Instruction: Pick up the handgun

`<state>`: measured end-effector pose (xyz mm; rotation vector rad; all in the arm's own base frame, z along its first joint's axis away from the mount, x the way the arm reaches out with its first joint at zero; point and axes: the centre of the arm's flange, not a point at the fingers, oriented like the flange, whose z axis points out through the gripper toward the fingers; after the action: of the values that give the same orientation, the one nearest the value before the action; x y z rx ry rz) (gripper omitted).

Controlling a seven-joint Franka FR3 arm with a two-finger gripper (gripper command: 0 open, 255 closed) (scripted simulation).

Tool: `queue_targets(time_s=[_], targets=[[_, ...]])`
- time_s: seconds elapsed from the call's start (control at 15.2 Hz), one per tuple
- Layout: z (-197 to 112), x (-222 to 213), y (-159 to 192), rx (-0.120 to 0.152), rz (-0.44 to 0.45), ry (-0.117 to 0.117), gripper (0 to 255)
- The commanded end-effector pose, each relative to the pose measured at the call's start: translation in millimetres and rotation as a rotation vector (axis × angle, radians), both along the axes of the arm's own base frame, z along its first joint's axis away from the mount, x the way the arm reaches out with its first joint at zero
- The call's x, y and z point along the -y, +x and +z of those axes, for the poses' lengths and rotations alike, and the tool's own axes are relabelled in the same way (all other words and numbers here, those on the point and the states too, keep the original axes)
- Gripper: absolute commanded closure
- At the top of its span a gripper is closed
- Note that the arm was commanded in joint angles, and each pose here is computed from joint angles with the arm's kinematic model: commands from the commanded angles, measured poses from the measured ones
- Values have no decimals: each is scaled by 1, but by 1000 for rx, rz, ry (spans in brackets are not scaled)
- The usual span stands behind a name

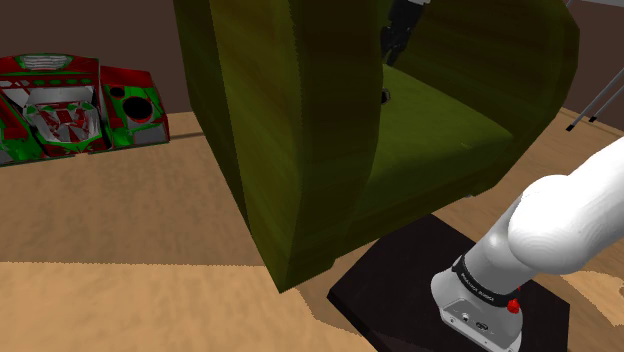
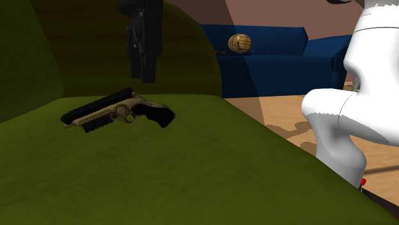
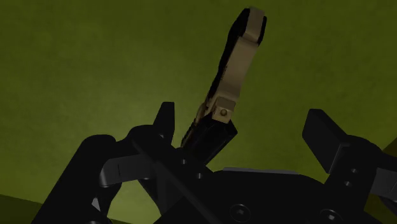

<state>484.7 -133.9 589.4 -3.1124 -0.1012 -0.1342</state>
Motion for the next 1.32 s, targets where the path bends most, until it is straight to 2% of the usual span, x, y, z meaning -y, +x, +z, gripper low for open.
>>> queue_targets(time_s=[0.0, 0.59, 0.66, 1.25], targets=[[2, 12, 20, 3, 10, -1, 0], [-38, 12, 20, 3, 10, -1, 0], [-38, 12, 20, 3, 10, -1, 255], [-38, 12, 20, 3, 10, -1, 255]])
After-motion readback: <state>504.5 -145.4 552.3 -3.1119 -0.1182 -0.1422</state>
